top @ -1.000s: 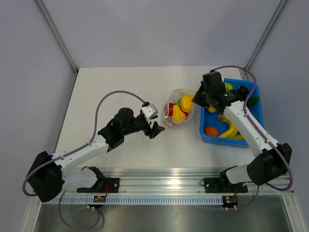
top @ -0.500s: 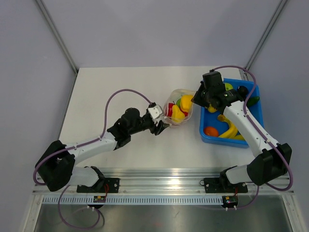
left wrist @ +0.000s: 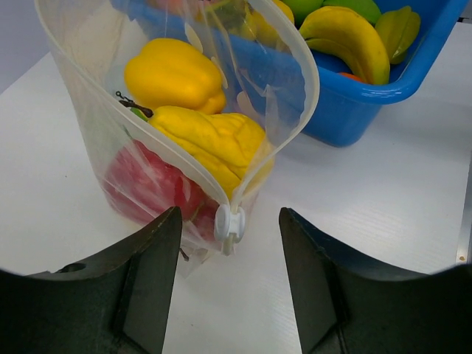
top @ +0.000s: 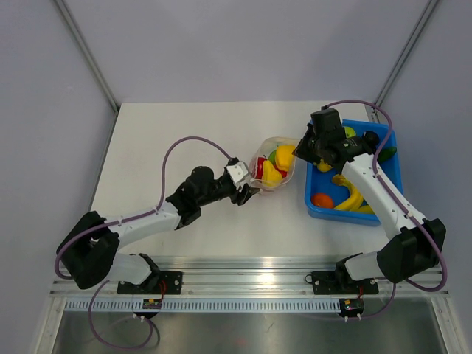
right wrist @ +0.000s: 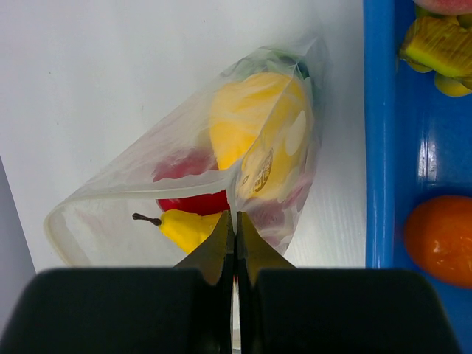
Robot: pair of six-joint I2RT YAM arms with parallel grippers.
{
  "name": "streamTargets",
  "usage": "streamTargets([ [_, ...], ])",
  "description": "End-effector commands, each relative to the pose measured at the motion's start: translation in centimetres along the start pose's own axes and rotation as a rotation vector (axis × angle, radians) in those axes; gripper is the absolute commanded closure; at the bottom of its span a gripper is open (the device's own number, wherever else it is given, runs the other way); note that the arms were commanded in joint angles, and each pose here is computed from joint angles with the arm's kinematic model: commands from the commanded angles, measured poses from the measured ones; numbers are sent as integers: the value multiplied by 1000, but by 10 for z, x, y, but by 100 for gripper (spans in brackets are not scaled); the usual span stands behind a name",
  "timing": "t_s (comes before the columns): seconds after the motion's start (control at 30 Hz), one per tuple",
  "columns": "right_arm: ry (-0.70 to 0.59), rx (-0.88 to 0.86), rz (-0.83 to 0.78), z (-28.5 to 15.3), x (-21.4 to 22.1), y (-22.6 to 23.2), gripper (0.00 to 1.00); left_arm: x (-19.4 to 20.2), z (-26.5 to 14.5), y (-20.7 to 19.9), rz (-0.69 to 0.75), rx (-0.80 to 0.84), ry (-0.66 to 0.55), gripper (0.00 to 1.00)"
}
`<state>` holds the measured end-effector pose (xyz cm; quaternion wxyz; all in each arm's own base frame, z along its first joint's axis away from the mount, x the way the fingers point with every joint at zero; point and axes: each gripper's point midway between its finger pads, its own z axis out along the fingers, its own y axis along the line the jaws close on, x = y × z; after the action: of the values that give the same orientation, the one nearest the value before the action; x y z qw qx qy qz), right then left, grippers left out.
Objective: Place the food in the zip-top bag and seal the zipper
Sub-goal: Zip the zipper food storage bag at the center of the board.
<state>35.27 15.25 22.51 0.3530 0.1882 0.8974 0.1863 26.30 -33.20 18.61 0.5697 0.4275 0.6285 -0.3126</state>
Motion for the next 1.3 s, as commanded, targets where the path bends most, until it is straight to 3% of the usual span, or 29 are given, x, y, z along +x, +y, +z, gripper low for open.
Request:
streamTargets([
  [0.0, -89, -88, 15, -18, -29, 22, 100, -14, 4, 6, 15, -33, -79, 39],
  [0.2, -89, -87, 19, -17, -29, 21, 100, -9, 5, 9, -14, -59, -92, 36],
  [0.33, -87, -87, 22, -17, -30, 20, 100, -10, 7, 10, -13, -64, -96, 41],
  [0.47, -86, -88, 26, -16, -29, 20, 100, -14, 9, 10, -5, -57, -99, 55],
  [0.57, -80, -90, 23, -16, -28, 20, 100, -14, 10, 8, -5, -45, -101, 76],
  [0.6, -80, -91, 22, -16, -28, 20, 100, -14, 10, 8, -3, -41, -100, 89],
  [0.67, -75, -89, 16, -16, -27, 20, 100, -14, 10, 6, 1, -32, -99, 100],
  [0.8, -54, -98, -21, -17, -24, 19, 100, -21, 6, 3, 8, -18, -124, 100],
  [0.93, 0, -217, -172, -31, -16, 36, 92, -35, -3, 9, 24, -45, -152, 100],
  [0.97, 12, -251, -240, -37, -13, 40, 83, -42, -7, 14, 19, -61, -165, 100],
  [1.07, -20, -322, -369, -59, -18, 49, 69, -49, -16, 20, 22, -9, -182, 100],
  [1.1, -31, -351, -413, -66, -19, 55, 60, -52, -19, 11, 4, 76, -189, 100],
  [1.2, -62, -379, -632, -80, -5, 70, 47, -57, -28, 19, -51, 165, -182, 100],
  [1.27, -81, -378, -764, -82, 3, 76, 43, -56, -31, 27, -52, 173, -174, 100],
])
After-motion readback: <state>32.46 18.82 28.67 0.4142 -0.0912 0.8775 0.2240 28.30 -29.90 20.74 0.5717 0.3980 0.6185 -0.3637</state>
